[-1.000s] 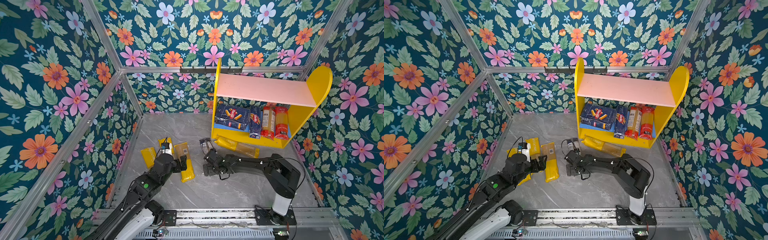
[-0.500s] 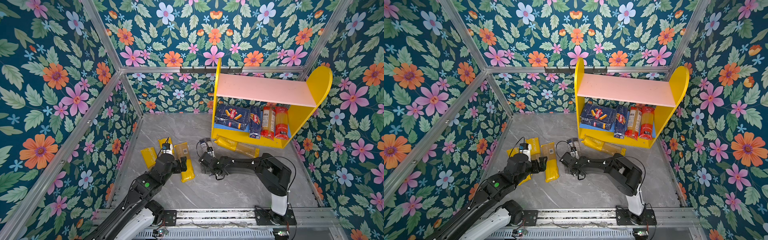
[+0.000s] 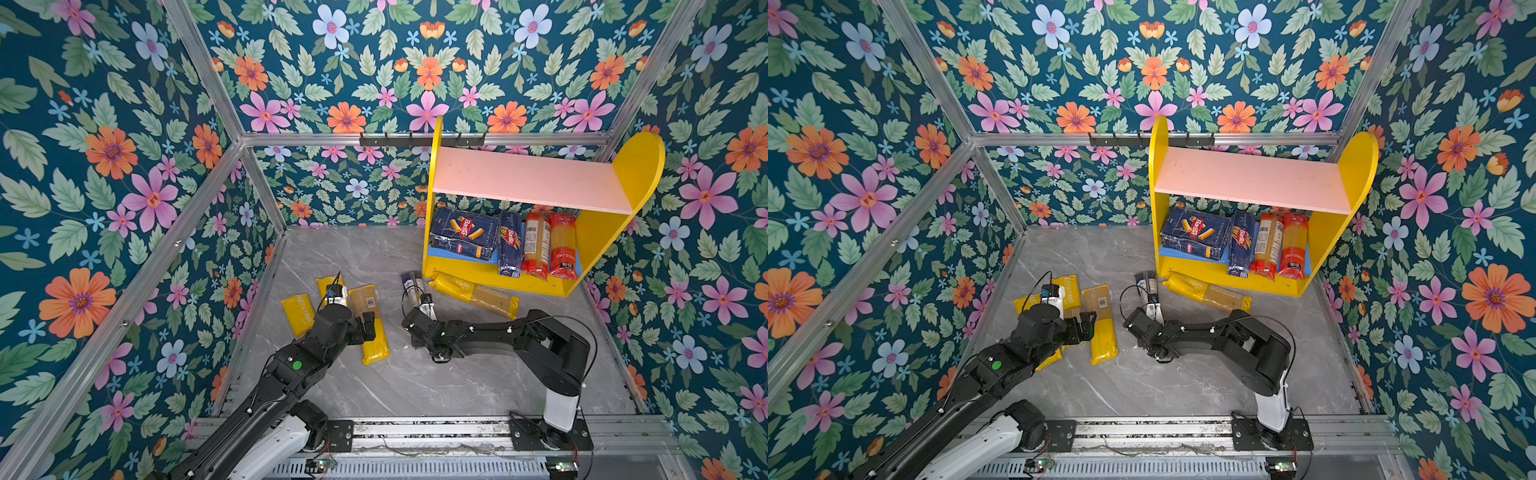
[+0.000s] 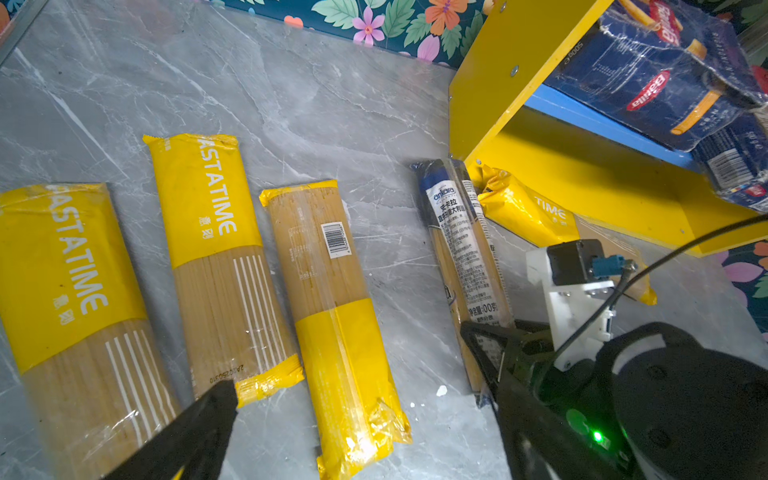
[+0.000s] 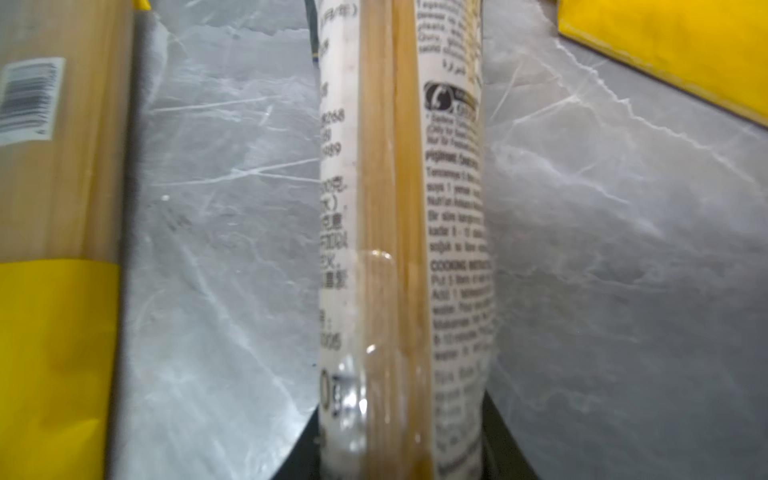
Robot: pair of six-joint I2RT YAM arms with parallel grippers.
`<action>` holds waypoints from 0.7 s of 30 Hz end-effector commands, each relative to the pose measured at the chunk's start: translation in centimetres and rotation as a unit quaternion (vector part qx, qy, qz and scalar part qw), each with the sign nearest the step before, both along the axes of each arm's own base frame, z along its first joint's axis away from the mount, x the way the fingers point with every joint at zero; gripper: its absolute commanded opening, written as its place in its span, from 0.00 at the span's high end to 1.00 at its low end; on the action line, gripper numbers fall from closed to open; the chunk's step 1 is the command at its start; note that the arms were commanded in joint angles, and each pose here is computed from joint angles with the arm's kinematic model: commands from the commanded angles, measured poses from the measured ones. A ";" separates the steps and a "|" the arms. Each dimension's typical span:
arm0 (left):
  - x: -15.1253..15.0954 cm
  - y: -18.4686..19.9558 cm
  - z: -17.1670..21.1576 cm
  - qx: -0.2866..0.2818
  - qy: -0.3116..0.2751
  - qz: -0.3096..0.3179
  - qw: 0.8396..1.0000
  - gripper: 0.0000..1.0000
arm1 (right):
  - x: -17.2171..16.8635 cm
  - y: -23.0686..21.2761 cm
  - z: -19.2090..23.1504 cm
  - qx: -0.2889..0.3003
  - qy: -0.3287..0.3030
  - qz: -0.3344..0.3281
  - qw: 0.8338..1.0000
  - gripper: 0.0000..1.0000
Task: Place and organize the pasta boxes and bags onto the shelf
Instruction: 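Lift the white-labelled pack upright with the right gripper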
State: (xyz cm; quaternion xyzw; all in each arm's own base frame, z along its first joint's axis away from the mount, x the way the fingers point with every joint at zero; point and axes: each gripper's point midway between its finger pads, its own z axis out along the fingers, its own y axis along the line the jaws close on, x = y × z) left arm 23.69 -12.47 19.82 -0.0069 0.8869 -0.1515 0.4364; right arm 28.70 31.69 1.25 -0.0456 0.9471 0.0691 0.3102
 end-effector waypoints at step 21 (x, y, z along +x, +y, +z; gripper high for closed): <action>-0.2 0.7 1.9 -0.009 -0.026 0.011 1.000 0.00 | -6.8 -2.5 8.9 0.031 0.074 0.049 0.996 0.85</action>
